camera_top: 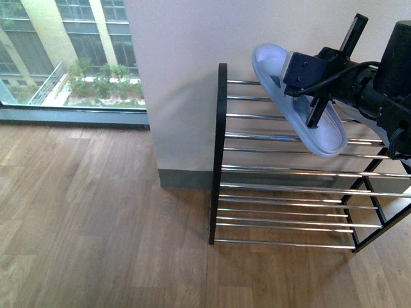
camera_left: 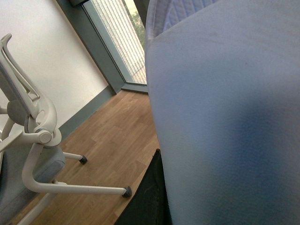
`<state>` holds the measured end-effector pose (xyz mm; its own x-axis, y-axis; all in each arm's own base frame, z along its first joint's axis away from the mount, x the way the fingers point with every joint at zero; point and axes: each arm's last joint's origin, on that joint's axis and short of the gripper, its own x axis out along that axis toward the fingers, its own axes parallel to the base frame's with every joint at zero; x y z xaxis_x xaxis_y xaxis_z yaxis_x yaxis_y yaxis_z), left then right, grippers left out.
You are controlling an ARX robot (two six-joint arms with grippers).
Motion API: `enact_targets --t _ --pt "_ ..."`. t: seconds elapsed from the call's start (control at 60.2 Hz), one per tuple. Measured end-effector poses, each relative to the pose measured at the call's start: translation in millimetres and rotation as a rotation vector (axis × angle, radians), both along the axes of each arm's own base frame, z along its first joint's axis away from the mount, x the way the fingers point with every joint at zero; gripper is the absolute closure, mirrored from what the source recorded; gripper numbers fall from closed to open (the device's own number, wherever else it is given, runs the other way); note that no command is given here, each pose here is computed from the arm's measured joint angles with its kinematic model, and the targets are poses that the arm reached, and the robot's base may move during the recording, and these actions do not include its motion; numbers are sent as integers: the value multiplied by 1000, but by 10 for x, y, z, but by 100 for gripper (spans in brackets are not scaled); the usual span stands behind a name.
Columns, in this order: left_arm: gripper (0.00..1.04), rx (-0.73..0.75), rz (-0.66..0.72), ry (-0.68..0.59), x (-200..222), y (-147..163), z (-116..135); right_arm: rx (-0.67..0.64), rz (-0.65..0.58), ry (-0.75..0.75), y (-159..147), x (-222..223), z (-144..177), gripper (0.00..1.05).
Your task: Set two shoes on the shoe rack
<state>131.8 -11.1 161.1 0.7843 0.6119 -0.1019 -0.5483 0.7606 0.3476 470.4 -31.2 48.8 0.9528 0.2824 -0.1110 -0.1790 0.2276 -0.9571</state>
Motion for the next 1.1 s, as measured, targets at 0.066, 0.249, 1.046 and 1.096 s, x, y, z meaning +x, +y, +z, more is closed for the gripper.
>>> enact_targets --t 0.066,0.249,1.046,1.096 --pt "103 0 0 0 0 0 0 -19 -17 3 -78 57 11 102" --pt "103 0 0 0 0 0 0 -68 -35 -8 -226 159 47 102" --pt "103 0 0 0 0 0 0 -33 -388 195 -372 266 29 102" --pt "103 0 0 1 0 0 0 -35 -399 193 -375 266 30 102"
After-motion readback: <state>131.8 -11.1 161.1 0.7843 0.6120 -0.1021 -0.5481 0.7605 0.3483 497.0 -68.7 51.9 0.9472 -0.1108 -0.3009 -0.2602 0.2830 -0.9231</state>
